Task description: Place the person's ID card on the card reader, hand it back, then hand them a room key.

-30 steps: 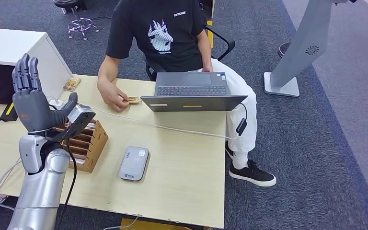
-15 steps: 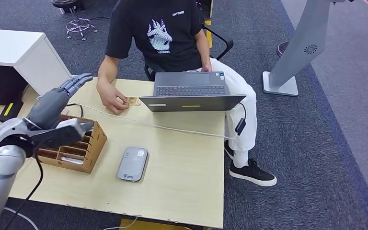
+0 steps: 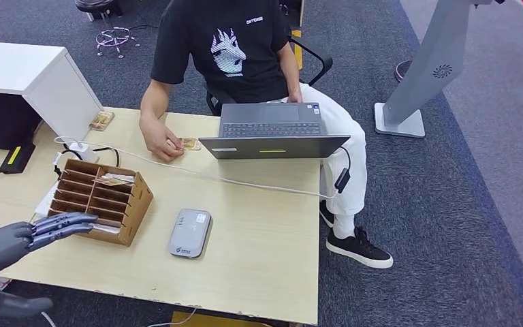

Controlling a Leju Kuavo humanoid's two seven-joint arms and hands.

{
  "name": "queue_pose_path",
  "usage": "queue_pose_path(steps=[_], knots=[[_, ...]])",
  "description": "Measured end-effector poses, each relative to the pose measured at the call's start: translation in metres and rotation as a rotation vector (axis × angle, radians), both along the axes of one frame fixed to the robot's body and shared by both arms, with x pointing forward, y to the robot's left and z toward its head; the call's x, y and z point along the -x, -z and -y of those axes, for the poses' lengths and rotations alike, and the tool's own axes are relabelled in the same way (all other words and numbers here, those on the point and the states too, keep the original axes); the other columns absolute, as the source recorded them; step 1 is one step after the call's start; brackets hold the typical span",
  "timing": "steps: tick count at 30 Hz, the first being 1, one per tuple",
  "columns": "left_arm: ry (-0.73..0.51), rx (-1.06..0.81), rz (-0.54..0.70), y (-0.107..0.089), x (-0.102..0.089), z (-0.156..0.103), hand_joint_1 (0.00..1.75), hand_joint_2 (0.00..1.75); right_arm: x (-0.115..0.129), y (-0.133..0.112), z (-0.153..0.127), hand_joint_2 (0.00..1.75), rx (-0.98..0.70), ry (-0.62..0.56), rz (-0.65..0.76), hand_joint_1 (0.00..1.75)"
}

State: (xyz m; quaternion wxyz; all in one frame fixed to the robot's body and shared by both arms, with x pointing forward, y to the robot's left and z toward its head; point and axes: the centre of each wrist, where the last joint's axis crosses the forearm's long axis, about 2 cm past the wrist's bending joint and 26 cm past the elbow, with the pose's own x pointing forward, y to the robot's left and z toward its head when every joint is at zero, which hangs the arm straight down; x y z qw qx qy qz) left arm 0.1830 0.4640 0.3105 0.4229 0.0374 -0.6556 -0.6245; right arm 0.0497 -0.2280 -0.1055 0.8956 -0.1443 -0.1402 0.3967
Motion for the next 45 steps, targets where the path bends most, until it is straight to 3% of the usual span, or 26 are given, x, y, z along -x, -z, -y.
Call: queue_pose_path(steps=[7,13,17,21,25,33,45], knots=[[-0.093,-0.145,0.072,-0.050,0.047,-0.011,0.00,1.75,0.003,0.000,0.000,1.75,-0.001,0.018,-0.007,0.00],[-0.163,-0.213,0.146,-0.061,0.061,-0.012,0.00,1.75,0.003,0.000,0.000,1.75,0.000,0.019,-0.007,0.00],[-0.389,-0.412,0.344,-0.063,0.060,-0.017,0.00,1.75,0.003,0.000,0.000,1.75,0.008,0.041,-0.007,0.00],[-0.584,-0.548,0.556,-0.055,0.046,-0.022,0.00,1.75,0.004,0.000,-0.002,1.75,0.013,0.054,-0.010,0.00],[-0.676,-0.624,0.637,-0.033,0.029,-0.023,0.00,1.75,0.004,0.000,-0.005,1.75,0.026,0.074,-0.007,0.00],[-0.702,-0.681,0.612,0.003,0.004,-0.016,0.00,1.75,0.004,-0.001,-0.009,1.75,0.035,0.083,-0.007,0.00],[-0.711,-0.711,0.606,0.015,-0.006,-0.014,0.00,1.75,0.004,-0.001,-0.009,1.75,0.035,0.083,-0.007,0.00]])
